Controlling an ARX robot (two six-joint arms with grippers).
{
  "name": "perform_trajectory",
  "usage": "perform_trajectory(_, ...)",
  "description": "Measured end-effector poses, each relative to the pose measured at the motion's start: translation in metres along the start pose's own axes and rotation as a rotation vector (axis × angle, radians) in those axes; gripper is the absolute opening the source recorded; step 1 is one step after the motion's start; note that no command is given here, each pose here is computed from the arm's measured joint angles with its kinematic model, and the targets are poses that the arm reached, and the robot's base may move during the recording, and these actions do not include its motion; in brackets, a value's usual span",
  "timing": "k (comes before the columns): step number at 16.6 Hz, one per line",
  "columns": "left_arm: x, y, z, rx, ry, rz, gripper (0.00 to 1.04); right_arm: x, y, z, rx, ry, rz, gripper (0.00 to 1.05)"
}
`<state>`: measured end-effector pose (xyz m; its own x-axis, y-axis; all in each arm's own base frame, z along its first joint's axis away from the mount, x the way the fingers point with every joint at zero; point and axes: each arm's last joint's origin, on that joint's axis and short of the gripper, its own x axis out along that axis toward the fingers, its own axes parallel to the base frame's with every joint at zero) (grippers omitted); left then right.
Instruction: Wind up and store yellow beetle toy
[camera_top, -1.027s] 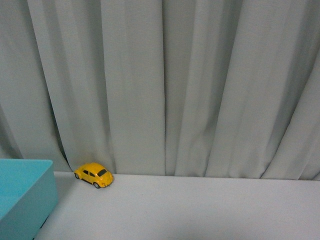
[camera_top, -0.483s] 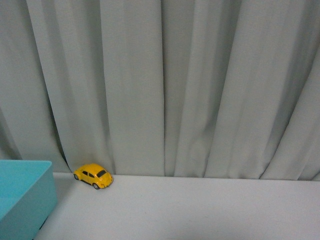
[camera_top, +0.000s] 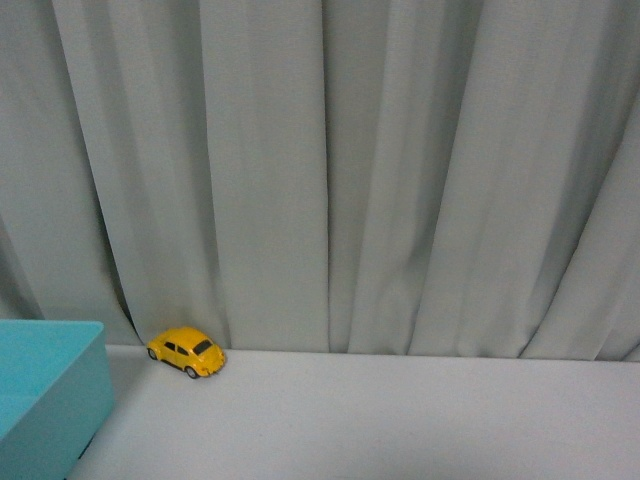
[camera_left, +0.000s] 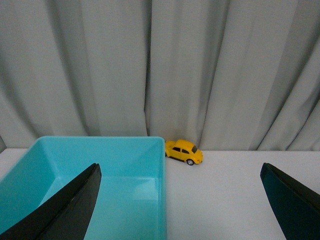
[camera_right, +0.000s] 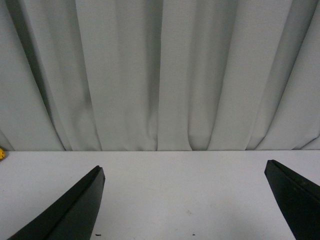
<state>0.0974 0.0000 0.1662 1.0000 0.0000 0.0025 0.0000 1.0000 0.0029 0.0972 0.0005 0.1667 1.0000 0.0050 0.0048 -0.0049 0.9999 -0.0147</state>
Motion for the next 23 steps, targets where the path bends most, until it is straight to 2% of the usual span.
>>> perform_trajectory(1,0.000,0.000,0.000,0.000,0.000,0.000,0.98,0.000,0.000,0.000,0.000,0.000,0.000,1.00)
perform_trajectory(2,0.000,0.000,0.000,0.000,0.000,0.000,0.98,0.000,0.000,0.000,0.000,0.000,0.000,0.97)
perform_trajectory(3,0.003,-0.001,0.005,-0.178,0.379,0.068,0.98,0.000,0.000,0.000,0.000,0.000,0.000,0.98)
perform_trajectory(4,0.037,-0.002,0.047,-0.406,0.327,0.108,0.98,0.000,0.000,0.000,0.000,0.000,0.000,0.98)
perform_trajectory(5,0.055,-0.004,0.062,-0.398,0.276,0.085,0.98,0.000,0.000,0.000,0.000,0.000,0.000,0.98)
perform_trajectory(8,0.110,-0.014,0.077,-0.234,0.244,-0.009,0.98,0.000,0.000,0.000,0.000,0.002,0.000,0.98)
perform_trajectory(12,0.187,-0.023,0.087,0.048,0.332,-0.053,0.98,0.000,0.000,0.000,0.000,0.002,0.000,0.98)
perform_trajectory(14,0.221,-0.034,0.088,0.158,0.424,-0.115,0.98,0.000,0.000,0.000,0.000,0.002,0.000,0.98)
perform_trajectory(15,0.240,-0.043,0.086,0.172,0.498,-0.157,0.98,0.000,0.000,0.000,0.000,0.002,0.000,0.98)
perform_trajectory(18,0.276,-0.070,0.088,0.237,0.572,-0.174,0.98,0.000,0.000,0.000,0.000,0.002,0.000,0.98)
perform_trajectory(21,0.301,-0.104,0.091,0.346,0.528,-0.221,0.98,0.000,0.000,0.000,0.000,0.002,0.000,0.98)
perform_trajectory(23,0.310,-0.123,0.085,0.438,0.582,-0.299,0.98,0.000,0.000,0.000,0.000,0.002,0.000,0.98)
